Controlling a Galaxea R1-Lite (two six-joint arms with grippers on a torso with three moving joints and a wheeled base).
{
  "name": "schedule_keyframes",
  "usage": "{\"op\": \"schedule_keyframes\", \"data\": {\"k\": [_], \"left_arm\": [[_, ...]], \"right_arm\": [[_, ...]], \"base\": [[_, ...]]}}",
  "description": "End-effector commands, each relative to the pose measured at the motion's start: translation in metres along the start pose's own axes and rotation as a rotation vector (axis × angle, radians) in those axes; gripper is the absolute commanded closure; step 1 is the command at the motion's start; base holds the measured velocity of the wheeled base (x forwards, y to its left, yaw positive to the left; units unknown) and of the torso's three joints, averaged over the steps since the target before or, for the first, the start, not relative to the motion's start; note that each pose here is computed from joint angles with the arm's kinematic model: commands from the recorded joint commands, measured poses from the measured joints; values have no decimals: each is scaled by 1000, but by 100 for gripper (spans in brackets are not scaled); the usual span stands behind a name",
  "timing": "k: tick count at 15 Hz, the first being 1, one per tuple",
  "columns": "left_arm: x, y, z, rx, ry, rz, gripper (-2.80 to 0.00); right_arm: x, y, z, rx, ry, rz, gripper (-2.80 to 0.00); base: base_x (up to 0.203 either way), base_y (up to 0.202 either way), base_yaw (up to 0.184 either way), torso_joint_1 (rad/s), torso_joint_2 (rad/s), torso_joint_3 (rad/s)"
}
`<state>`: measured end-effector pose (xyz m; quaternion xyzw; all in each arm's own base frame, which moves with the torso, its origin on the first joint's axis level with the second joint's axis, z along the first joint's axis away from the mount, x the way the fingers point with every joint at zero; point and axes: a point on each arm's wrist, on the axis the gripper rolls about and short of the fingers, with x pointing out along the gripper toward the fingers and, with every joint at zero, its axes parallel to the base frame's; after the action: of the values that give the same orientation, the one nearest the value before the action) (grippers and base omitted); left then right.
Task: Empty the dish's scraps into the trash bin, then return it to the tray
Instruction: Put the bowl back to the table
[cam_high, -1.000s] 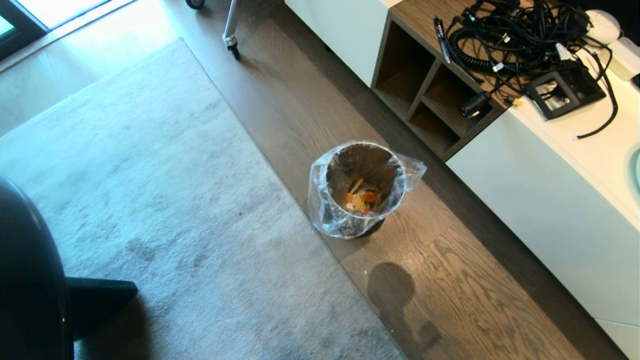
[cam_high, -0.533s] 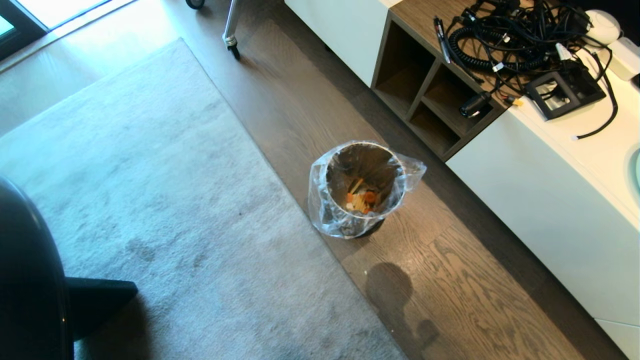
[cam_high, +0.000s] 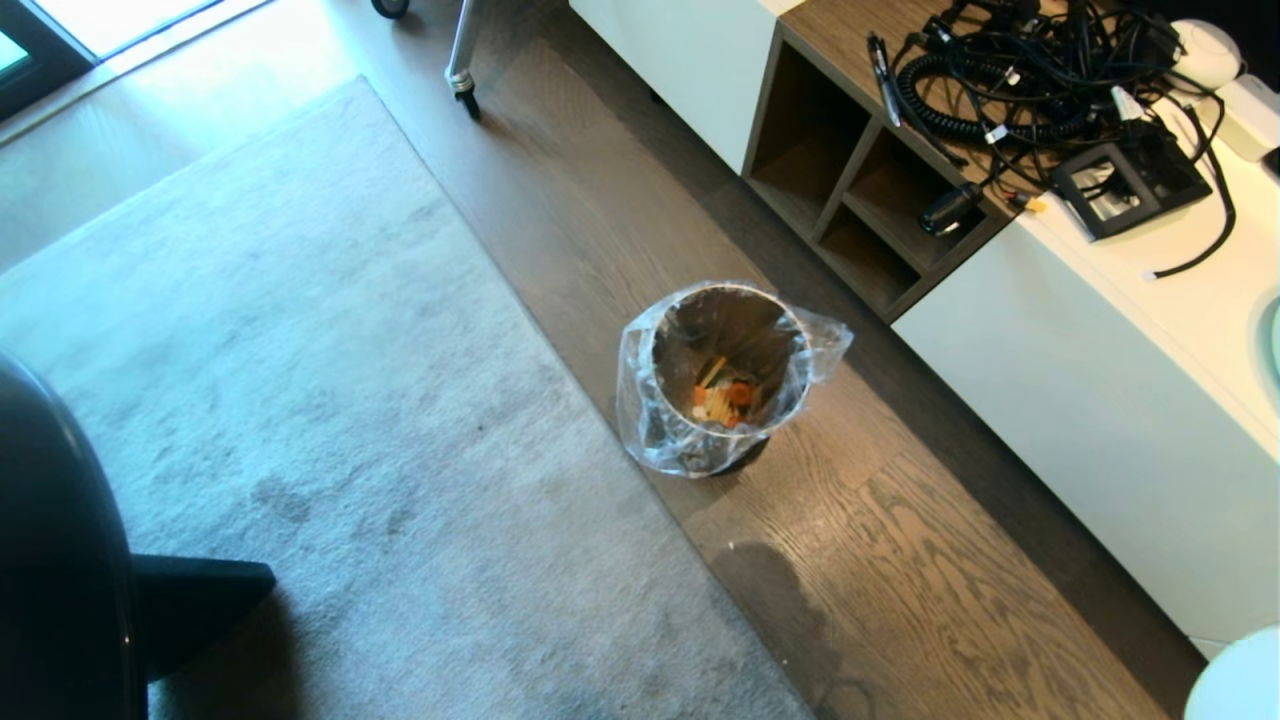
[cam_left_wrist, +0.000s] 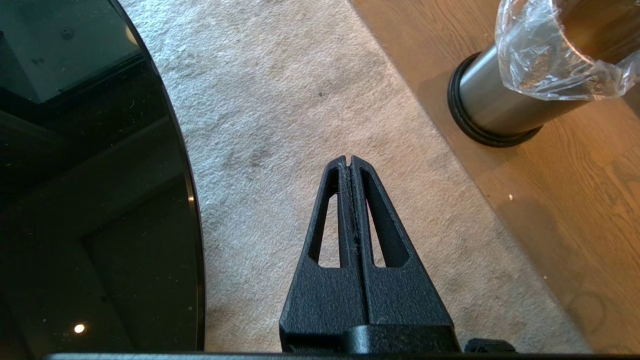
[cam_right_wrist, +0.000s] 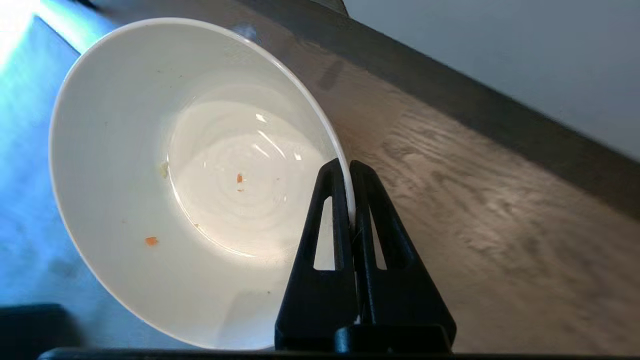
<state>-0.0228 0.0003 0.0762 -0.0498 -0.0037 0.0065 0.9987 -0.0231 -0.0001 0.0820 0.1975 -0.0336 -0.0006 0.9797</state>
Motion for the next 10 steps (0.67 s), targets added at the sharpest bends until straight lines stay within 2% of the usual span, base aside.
{"op": "schedule_keyframes", "data": {"k": [1, 3, 4, 5, 7, 10], "left_arm": [[0, 0, 0, -2, -1, 0, 0], [0, 0, 0, -2, -1, 0, 0], [0, 0, 0, -2, -1, 0, 0], [0, 0, 0, -2, -1, 0, 0], [0, 0, 0, -2, -1, 0, 0], [0, 0, 0, -2, -1, 0, 0]], "right_arm": [[0, 0, -1, -284, 12, -2, 0], [0, -1, -3, -454, 31, 0, 0], [0, -1, -4, -511, 45, 13, 0], [0, -2, -6, -518, 72, 28, 0], [0, -2, -6, -451, 72, 24, 0], [0, -2, -6, -438, 70, 23, 0]], "base": [[0, 0, 0, 0, 0, 0], [0, 0, 0, 0, 0, 0], [0, 0, 0, 0, 0, 0], [0, 0, 0, 0, 0, 0], [0, 0, 0, 0, 0, 0], [0, 0, 0, 0, 0, 0]]}}
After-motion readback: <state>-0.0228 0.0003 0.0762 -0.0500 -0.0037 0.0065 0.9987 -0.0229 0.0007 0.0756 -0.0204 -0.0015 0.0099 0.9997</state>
